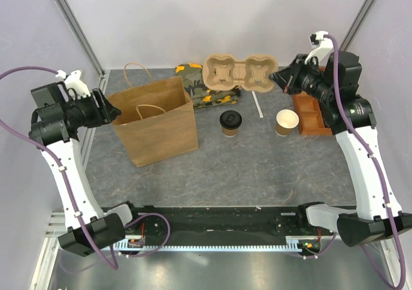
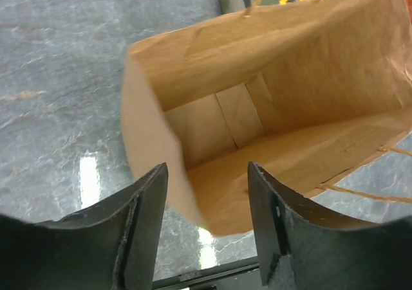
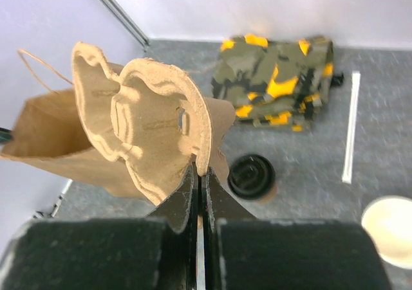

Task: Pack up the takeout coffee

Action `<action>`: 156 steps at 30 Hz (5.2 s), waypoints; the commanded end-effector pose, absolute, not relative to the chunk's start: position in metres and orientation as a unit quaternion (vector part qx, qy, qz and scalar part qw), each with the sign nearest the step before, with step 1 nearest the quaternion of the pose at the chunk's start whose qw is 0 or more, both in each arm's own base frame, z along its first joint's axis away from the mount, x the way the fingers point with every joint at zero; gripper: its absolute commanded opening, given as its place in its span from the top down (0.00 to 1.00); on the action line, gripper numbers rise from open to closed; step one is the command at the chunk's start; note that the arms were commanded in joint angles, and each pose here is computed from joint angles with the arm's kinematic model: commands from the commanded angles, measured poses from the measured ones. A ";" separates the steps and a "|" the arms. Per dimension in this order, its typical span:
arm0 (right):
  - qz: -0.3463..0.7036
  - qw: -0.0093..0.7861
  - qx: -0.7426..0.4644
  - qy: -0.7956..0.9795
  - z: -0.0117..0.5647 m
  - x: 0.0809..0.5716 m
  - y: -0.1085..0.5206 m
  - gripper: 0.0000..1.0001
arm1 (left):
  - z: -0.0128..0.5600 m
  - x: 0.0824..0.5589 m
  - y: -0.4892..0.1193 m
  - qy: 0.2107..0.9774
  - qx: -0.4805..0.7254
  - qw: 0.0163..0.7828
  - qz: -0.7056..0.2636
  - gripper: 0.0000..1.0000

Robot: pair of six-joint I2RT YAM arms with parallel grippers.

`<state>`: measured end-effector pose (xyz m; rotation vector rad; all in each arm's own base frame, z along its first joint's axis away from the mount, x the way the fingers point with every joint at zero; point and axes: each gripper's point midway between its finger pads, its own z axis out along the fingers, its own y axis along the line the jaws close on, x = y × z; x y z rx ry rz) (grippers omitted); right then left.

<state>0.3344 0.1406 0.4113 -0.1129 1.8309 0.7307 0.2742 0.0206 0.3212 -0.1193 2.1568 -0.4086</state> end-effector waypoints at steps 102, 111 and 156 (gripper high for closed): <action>0.243 0.343 -0.375 0.826 0.262 0.241 0.405 1.00 | 0.394 0.179 -0.075 0.771 0.114 0.595 -0.195 0.32; 0.228 0.346 -0.408 0.813 0.249 0.236 0.390 1.00 | 0.401 0.214 -0.081 0.809 0.199 0.509 -0.218 0.26; 0.229 0.323 -0.291 0.871 0.261 0.265 0.404 1.00 | 0.333 0.183 -0.076 0.837 -0.064 0.467 -0.280 0.27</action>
